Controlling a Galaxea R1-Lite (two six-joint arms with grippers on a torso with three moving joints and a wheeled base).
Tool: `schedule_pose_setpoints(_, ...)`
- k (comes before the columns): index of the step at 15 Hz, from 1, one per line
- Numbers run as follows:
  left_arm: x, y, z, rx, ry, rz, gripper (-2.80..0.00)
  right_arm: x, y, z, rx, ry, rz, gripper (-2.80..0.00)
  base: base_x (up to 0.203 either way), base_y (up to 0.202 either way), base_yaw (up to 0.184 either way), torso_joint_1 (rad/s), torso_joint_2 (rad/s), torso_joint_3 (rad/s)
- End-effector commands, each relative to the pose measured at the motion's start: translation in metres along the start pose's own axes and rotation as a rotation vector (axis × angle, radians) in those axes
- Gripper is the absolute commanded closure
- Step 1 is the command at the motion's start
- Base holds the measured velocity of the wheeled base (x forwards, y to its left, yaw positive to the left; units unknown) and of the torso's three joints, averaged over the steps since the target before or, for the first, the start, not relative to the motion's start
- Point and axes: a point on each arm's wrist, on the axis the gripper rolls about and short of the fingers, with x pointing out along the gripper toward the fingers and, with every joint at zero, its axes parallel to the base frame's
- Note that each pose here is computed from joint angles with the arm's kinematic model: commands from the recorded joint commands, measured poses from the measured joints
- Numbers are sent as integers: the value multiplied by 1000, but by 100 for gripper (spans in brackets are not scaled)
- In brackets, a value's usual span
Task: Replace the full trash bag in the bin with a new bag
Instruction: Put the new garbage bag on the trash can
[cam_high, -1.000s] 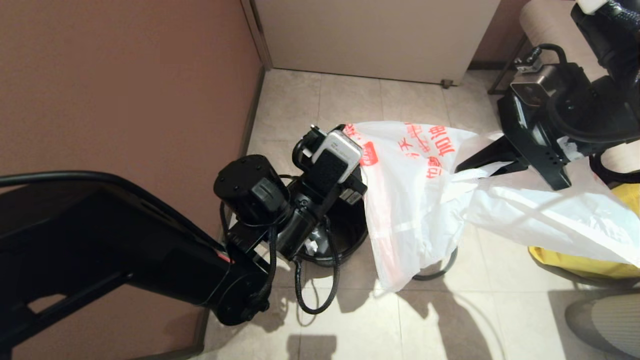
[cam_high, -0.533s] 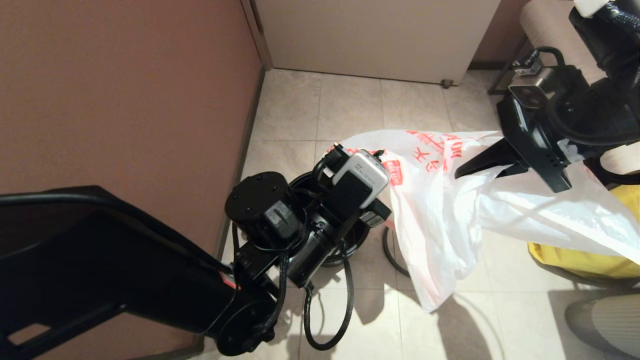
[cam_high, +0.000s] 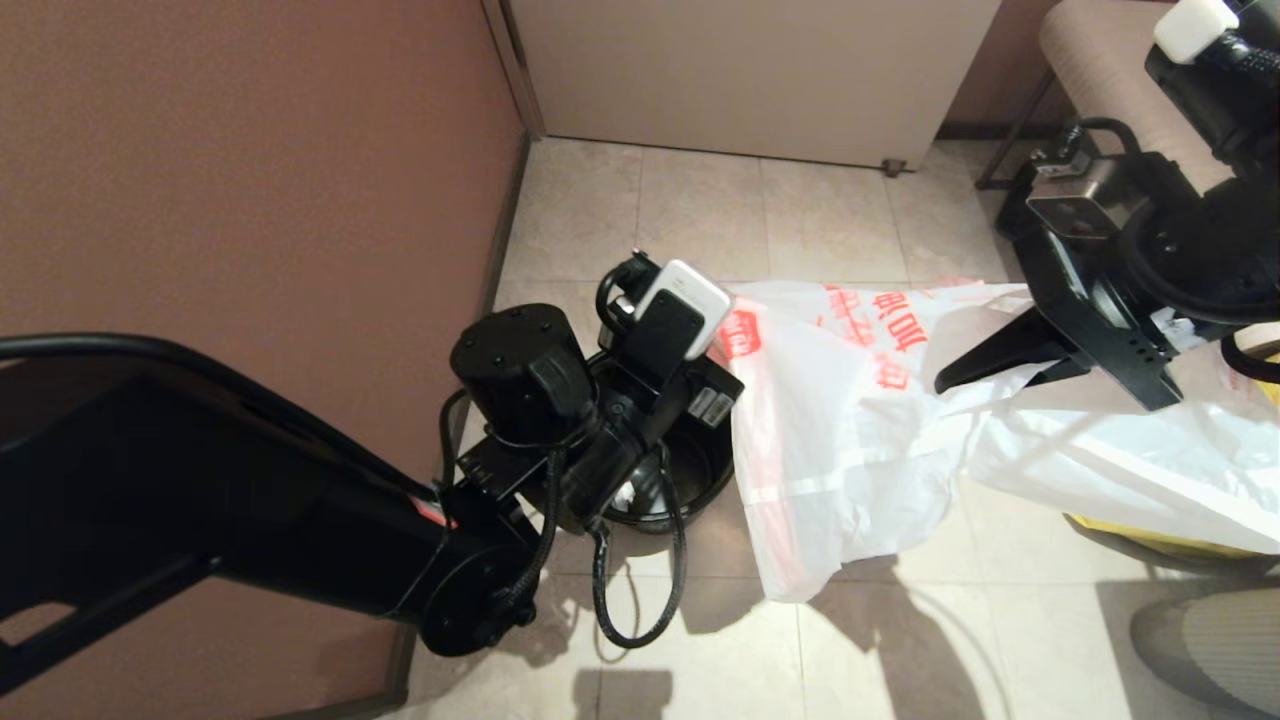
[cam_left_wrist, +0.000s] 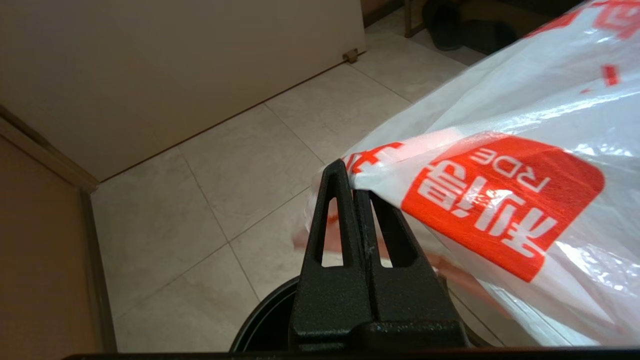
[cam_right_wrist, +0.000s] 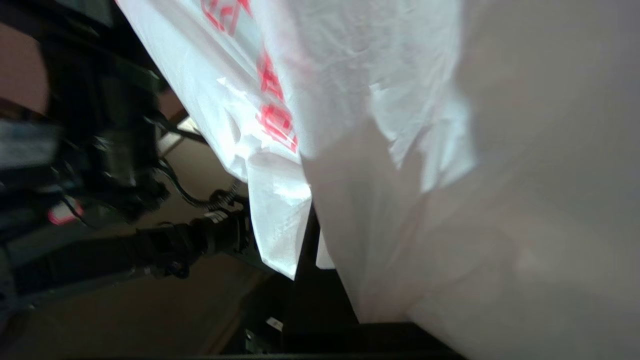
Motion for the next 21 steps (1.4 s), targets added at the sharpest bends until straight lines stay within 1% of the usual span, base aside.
schedule_pose_setpoints(1, 1, 15, 5, -13, -8, 35, 0, -6, -1, -5, -27, 10, -5, -280, 0, 0, 0, 0, 0, 0)
schedule_pose_setpoints(2, 0, 16, 6, -22, -7, 32, 0, -8, 0, -6, -38, 5, 0, -280, 0, 0, 0, 0, 0, 0)
schedule_pose_setpoints(5, 1, 20, 2, -18, 27, 28, 0, -27, 2, -16, -89, -21, 17, -280, 0, 0, 0, 0, 0, 0)
schedule_pose_setpoints(6, 1, 21, 1, -20, 36, 27, 0, -29, 1, -18, -89, -17, 11, -280, 0, 0, 0, 0, 0, 0)
schedule_pose_setpoints(7, 4, 25, -4, -23, 70, 24, 0, -38, 0, -23, -92, -16, 4, -280, 0, 0, 0, 0, 0, 0)
schedule_pose_setpoints(9, 9, 40, -13, -26, 127, 46, 0, -54, -7, -30, -83, -31, -20, -280, 0, 0, 0, 0, 0, 0)
schedule_pose_setpoints(10, 10, 46, -11, -52, 141, 53, 0, -60, -13, -30, -67, -52, -34, -280, 0, 0, 0, 0, 0, 0)
schedule_pose_setpoints(11, 9, 49, -7, -82, 166, 45, 0, -62, -20, -30, -51, -60, -53, -280, 0, 0, 0, 0, 0, 0)
schedule_pose_setpoints(12, 9, 50, -2, -127, 216, 29, 0, -60, -29, -30, -33, -50, -82, -280, 0, 0, 0, 0, 0, 0)
schedule_pose_setpoints(14, 9, 54, 20, -275, 287, 22, 0, -56, -43, -32, -1, -24, -122, -280, 0, 0, 0, 0, 0, 0)
schedule_pose_setpoints(16, 3, 59, 40, -364, 346, -2, 0, -53, -48, -33, 18, -13, -138, -280, 0, 0, 0, 0, 0, 0)
schedule_pose_setpoints(17, 1, 62, 51, -421, 358, -9, 0, -53, -48, -33, 18, -14, -138, -280, 0, 0, 0, 0, 0, 0)
schedule_pose_setpoints(18, -1, 62, 57, -457, 380, -21, 0, -52, -48, -32, 18, -13, -139, -280, 0, 0, 0, 0, 0, 0)
schedule_pose_setpoints(20, -2, 66, 65, -491, 399, -30, 0, -51, -48, -31, 20, -10, -143, -280, 0, 0, 0, 0, 0, 0)
schedule_pose_setpoints(21, -4, 69, 72, -518, 414, -34, 0, -51, -49, -31, 23, -10, -144, -280, 0, 0, 0, 0, 0, 0)
